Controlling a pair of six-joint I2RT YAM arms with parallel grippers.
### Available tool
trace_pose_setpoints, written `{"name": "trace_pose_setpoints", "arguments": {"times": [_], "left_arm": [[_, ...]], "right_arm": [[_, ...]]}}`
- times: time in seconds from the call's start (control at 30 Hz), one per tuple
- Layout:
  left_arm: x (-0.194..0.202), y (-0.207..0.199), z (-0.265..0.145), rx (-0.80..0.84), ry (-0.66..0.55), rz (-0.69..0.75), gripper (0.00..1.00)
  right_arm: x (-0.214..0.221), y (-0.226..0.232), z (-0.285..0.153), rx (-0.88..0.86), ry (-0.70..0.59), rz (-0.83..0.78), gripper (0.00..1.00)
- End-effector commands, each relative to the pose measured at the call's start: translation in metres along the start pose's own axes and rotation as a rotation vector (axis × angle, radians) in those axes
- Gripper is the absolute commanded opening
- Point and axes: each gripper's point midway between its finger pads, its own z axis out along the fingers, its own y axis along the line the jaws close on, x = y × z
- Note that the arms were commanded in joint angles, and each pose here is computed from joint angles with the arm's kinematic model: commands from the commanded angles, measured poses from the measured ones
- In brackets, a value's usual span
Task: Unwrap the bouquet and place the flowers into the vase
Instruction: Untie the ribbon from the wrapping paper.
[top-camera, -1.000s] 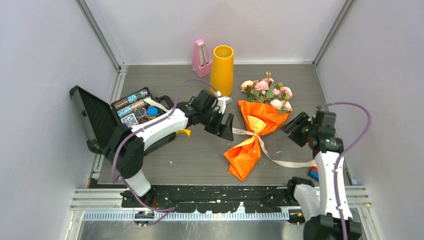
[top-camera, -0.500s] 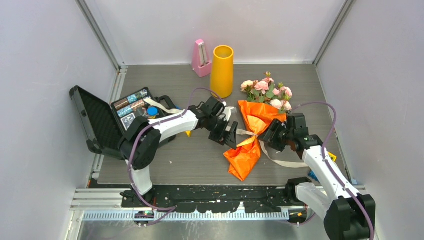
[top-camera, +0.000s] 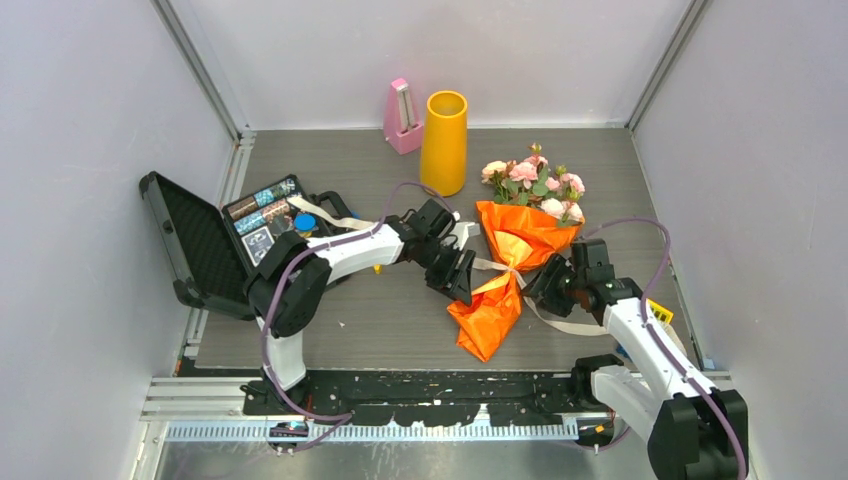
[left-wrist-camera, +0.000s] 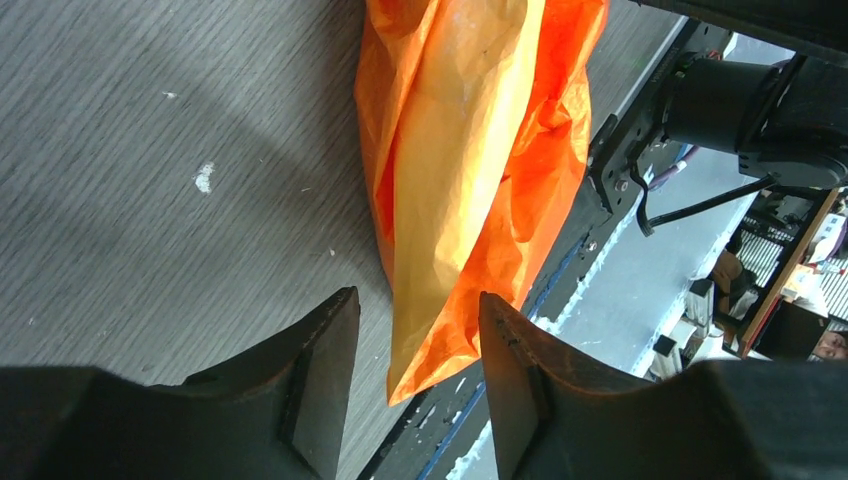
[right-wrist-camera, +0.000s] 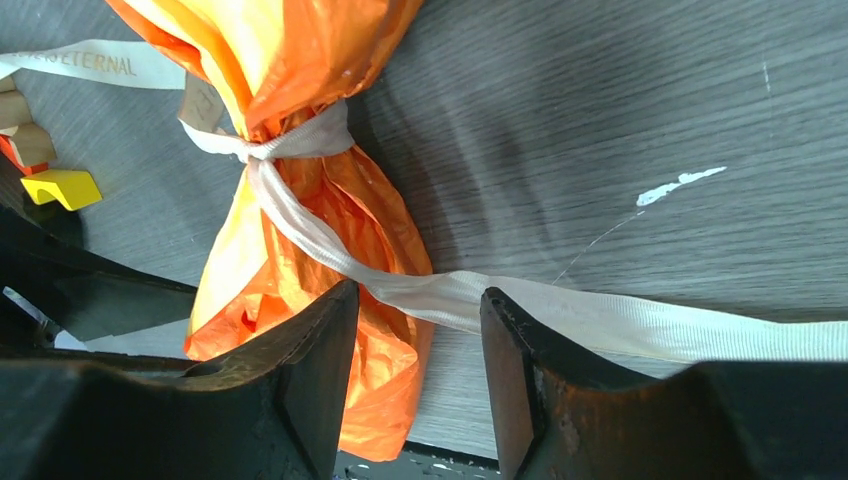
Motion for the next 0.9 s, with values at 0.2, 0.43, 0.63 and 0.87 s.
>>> {"name": "trace_pose_setpoints", "arguments": {"times": [0.2,0.43,0.63,0.87], "left_arm": [[-0.003,-0.006,0.008,0.027,0.021,0.028,0.22],[0.003,-0.004,0.010,-0.006,0.052,0.066,0.00],[0.004,0.001,0.009,-0.038,0.060,0.080,0.00],[0.004,0.005,0.008,-0.068,0.067,0.079,0.00]], "right_arm": [[0.002,0.008,0.012,-0.063,0.014,0.013,0.39],[-0.004,0.008,0.019,-0.043,0.017,-0.013,0.14],[-0.024,0.021,0.013,-0.075,-0.073,-0.015,0.00],[-0.044,0.027,-0.002,-0.090,-0.194,-0.013,0.00]]}}
